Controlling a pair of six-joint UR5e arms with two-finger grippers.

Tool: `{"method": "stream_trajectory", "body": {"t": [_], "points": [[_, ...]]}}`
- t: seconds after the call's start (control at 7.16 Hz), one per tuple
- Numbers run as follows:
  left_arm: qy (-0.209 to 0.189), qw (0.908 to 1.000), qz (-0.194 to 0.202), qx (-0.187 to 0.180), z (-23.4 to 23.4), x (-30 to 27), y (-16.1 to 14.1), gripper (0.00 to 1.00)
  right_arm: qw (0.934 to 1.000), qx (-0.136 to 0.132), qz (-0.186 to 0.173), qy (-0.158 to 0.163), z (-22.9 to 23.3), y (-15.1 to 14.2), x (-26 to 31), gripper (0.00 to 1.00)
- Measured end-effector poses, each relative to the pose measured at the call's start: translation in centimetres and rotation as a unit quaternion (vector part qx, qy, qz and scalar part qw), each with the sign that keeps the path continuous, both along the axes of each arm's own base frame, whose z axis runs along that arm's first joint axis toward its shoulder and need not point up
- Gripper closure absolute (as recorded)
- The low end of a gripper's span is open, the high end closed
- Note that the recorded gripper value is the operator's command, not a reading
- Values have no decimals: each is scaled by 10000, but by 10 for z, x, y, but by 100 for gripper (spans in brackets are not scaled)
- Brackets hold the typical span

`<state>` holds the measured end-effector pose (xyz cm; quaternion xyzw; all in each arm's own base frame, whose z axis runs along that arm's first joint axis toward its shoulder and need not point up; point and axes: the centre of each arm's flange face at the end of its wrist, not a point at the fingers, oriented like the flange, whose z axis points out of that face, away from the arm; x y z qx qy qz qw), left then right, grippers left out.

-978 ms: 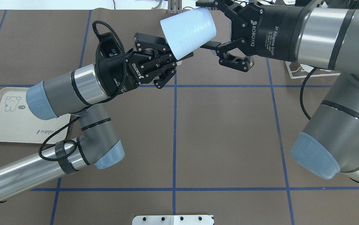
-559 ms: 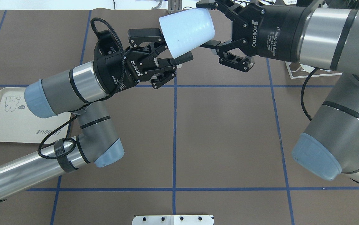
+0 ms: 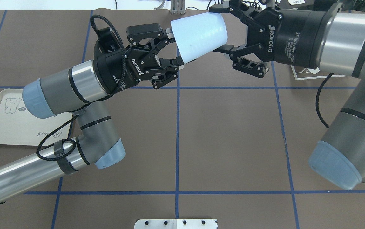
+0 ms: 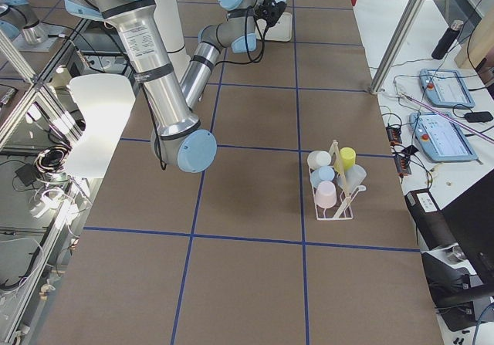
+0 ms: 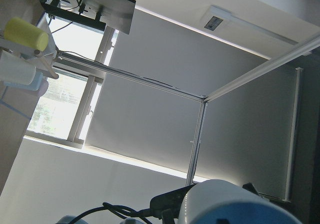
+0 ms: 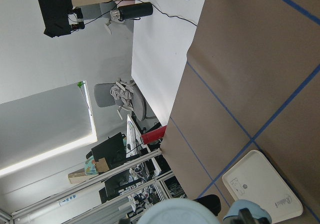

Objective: Transfer IKEA cup to right arm and place on rack

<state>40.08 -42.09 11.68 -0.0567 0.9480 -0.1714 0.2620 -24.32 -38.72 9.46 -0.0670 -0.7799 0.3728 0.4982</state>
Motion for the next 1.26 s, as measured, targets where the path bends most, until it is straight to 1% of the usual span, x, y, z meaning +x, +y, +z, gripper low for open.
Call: {"method": "stream_trajectory", "body": {"t": [0.14,0.28,0.42,0.56,0.7,0.84,0.98,1.12,1.26], "points": [[-14,10000,-16,9,1,0,0,38,9998,-42,128,132,13,-5,10,100],[-35,10000,-33,5,3,0,-1,38,9988,-43,316,380,30,-15,26,100],[-76,10000,-62,-12,5,1,-3,38,9956,22,534,773,53,-30,45,100],[-145,9998,-115,-42,8,-1,-9,35,9891,117,778,1249,77,-52,65,100],[-407,9988,-281,-42,11,-5,-20,35,9782,240,973,1818,107,-82,84,100],[-1028,9928,-594,148,14,-6,-34,35,9606,458,1039,2535,145,-121,108,100],[-1714,9805,-874,394,18,-6,-48,35,9401,685,1020,3179,183,-154,133,100],[-2416,9626,-1097,551,23,-7,-65,35,9186,862,978,3730,220,-182,156,100],[-3169,9371,-1261,736,30,-13,-87,37,8945,1039,924,4249,253,-210,175,100]]}}
